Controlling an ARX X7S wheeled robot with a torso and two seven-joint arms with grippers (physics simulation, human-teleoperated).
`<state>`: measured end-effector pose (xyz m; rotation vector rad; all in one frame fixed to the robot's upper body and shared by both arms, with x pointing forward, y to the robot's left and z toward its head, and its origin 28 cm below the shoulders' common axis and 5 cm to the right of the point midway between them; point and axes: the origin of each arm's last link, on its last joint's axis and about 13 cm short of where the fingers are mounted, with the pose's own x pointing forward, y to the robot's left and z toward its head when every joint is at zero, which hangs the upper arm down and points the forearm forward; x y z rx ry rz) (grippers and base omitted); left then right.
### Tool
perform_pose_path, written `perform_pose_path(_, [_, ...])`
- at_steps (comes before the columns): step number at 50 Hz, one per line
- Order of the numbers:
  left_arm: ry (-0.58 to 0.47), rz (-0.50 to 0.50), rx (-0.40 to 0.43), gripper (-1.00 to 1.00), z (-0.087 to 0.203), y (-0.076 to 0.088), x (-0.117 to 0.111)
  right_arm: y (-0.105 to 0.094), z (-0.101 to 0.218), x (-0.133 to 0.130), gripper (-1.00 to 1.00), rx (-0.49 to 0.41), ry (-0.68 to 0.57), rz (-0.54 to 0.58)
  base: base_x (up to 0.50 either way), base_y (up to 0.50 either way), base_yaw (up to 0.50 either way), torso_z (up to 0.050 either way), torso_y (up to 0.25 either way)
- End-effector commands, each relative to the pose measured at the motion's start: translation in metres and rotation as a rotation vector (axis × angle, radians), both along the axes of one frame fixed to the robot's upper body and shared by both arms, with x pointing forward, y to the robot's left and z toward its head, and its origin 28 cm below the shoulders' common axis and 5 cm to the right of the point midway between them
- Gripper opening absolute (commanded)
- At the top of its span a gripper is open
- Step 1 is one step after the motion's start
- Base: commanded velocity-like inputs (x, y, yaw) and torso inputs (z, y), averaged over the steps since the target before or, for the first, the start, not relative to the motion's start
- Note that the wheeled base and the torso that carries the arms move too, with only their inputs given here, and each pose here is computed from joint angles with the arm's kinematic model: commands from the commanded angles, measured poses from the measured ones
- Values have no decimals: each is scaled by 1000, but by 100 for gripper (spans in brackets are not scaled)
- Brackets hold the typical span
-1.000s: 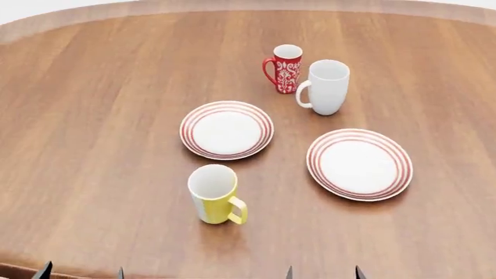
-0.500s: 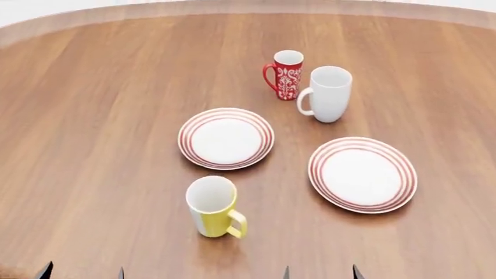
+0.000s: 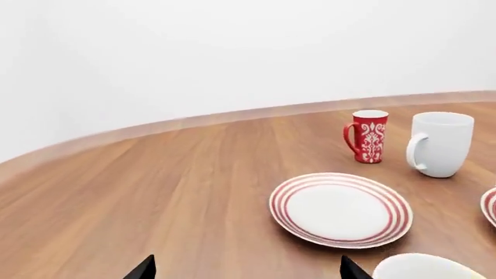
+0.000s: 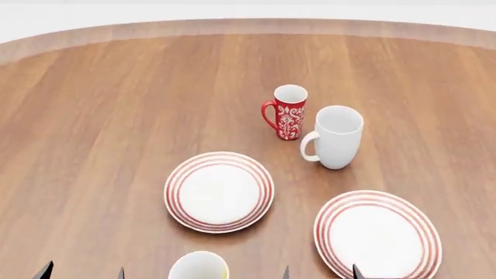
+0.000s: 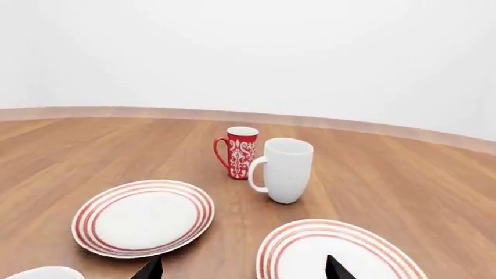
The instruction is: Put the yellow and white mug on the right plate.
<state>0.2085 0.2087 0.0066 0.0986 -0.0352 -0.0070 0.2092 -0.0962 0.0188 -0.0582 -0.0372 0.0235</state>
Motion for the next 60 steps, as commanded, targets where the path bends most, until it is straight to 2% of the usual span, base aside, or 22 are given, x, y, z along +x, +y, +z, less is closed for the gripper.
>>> perform_pose_path(1, [-17,-4,5,100,1,-1,1,-1,0,1,100,7,-6,-14,500,0,0,0,0])
perform_pose_path(8, [-18,-3,5,100,1,-1,1,-1,0,2,100,2,9,-17,500,0,0,0,0])
perform_pose_path(26, [-21,1,5,100,2,0,1,-1,-1,2,100,-8,18,8,0,0,0,0,0])
perform_pose_path(33, [-22,5,2,100,3,1,2,-14,6,5,100,-15,7,47,0,0,0,0,0])
perform_pose_path(36, [-23,4,1,100,3,1,1,-25,11,7,100,-53,6,51,0,0,0,0,0])
perform_pose_path(42, [-23,3,1,100,3,1,1,-38,12,2,100,-61,-1,182,0,0,0,0,0])
perform_pose_path(43, [-22,3,1,100,3,1,1,-42,11,0,100,-60,8,248,0,0,0,0,0])
perform_pose_path(46, [-24,4,0,100,4,1,1,-45,11,-4,100,-95,-3,309,0,0,0,0,0])
perform_pose_path(48, [-24,5,-1,100,4,1,1,-46,12,-7,100,-76,-3,357,0,0,0,0,0])
perform_pose_path(60, [-27,5,-5,100,5,2,1,-56,19,-15,100,-58,18,467,0,0,0,0,0])
